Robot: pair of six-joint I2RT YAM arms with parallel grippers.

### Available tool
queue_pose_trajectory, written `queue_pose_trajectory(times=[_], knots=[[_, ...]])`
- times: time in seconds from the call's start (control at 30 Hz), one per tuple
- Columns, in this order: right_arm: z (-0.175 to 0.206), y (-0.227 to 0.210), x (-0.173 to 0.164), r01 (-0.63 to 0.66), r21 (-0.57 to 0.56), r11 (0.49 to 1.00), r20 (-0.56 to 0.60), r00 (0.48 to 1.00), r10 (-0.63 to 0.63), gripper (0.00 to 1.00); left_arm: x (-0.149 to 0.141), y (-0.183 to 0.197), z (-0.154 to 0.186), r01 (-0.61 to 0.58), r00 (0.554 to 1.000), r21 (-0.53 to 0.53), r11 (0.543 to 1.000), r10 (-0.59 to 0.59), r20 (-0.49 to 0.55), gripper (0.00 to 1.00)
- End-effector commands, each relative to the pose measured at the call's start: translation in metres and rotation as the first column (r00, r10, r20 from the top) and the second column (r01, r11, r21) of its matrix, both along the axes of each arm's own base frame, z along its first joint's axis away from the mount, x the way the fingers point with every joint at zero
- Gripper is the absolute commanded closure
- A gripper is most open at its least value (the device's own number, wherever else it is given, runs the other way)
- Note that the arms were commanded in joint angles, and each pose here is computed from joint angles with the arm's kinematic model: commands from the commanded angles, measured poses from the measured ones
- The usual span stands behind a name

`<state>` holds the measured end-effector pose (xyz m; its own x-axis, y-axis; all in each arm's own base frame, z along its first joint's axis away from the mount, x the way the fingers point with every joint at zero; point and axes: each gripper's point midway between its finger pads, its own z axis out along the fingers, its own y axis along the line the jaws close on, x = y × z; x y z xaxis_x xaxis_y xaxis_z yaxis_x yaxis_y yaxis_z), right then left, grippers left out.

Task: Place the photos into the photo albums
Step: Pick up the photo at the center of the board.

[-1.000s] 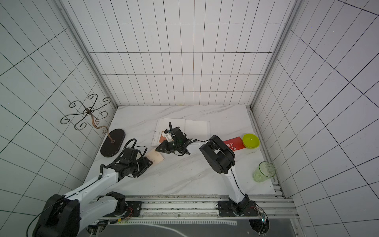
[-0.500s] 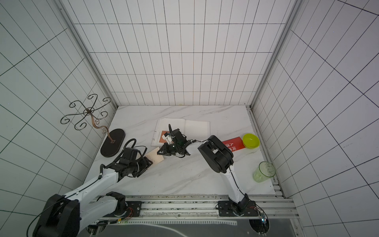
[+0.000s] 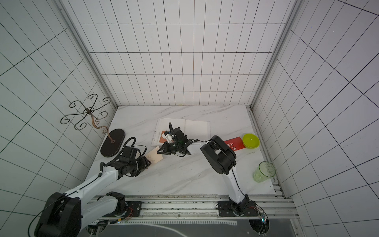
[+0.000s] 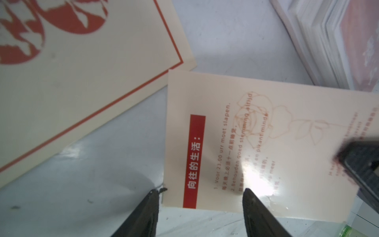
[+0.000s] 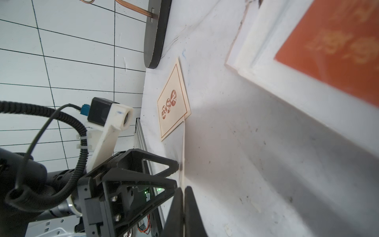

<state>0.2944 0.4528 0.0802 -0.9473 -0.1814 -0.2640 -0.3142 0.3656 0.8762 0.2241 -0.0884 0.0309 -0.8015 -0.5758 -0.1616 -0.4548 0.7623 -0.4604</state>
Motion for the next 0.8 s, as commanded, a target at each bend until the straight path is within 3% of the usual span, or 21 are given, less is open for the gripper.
queue_pose_trajectory(times=[0.0,0.33,0.53,0.77], knots=[[0.004,-0.013,-0.005,-0.012,0.003,1.000,0.000,1.000,0.012,1.00,-0.006,0.015,-0.006,0.000,0.999,0.075,0.997,0.003,-0.040,0.34],[0.020,-0.019,-0.006,-0.041,-0.024,0.999,0.098,0.994,0.043,1.00,0.040,0.017,0.031,0.069,0.991,0.140,0.988,-0.084,0.105,0.34],[0.038,-0.028,-0.006,-0.047,-0.008,0.999,0.173,0.984,0.048,1.00,0.062,0.002,0.049,0.153,0.976,0.086,0.984,-0.164,0.143,0.34],[0.070,-0.044,0.007,-0.030,0.034,0.999,0.270,0.963,0.020,1.00,0.081,-0.017,0.080,0.221,0.928,0.027,0.975,-0.219,0.303,0.34]])
